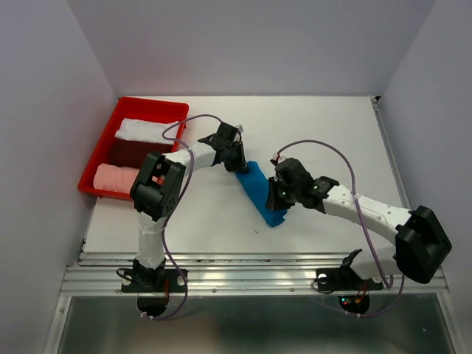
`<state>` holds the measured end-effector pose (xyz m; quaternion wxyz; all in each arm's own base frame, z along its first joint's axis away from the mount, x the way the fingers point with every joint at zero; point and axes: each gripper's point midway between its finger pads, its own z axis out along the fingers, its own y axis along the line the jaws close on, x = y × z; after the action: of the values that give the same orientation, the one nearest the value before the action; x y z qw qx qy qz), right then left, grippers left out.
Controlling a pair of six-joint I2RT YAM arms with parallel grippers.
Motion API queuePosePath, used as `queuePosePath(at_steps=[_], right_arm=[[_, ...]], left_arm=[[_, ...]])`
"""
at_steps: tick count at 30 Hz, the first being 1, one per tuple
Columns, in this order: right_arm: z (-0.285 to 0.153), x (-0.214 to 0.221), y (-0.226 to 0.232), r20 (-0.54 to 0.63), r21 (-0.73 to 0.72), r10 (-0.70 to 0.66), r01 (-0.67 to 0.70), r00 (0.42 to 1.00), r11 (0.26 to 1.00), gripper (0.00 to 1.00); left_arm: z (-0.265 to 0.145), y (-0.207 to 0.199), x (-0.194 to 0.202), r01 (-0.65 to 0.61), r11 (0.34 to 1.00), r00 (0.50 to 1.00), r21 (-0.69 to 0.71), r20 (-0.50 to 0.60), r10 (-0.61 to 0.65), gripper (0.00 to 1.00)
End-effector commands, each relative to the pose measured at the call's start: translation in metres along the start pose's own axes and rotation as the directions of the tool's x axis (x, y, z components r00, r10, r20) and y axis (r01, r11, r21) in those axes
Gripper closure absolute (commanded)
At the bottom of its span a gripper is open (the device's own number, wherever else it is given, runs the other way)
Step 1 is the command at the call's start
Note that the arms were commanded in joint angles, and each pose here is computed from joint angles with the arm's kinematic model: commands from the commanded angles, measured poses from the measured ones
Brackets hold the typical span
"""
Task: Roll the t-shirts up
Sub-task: Roll the T-shirt to the center of the board.
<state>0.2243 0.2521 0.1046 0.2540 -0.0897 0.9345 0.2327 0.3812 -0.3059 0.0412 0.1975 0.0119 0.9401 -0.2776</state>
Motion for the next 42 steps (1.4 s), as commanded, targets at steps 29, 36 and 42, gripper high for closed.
queuePosePath(at_steps=[29, 36, 42], right_arm=[[0.025, 0.081, -0.080, -0.113, 0.301, 0.173, -0.132, 0.979, 0.945, 0.99], [0.032, 0.087, -0.095, -0.099, 0.381, 0.217, -0.164, 0.971, 0.910, 0.99], [0.016, 0.067, -0.102, -0.008, 0.421, 0.193, -0.172, 0.981, 0.891, 0.97]], left_arm=[[-0.005, 0.057, 0.007, 0.039, 0.995, 0.999, -0.093, -0.023, -0.042, 0.92], [-0.016, 0.066, 0.016, 0.038, 0.992, 0.999, -0.117, -0.024, -0.041, 0.93], [-0.033, 0.072, 0.026, 0.028, 0.989, 0.999, -0.145, -0.018, -0.031, 0.93]])
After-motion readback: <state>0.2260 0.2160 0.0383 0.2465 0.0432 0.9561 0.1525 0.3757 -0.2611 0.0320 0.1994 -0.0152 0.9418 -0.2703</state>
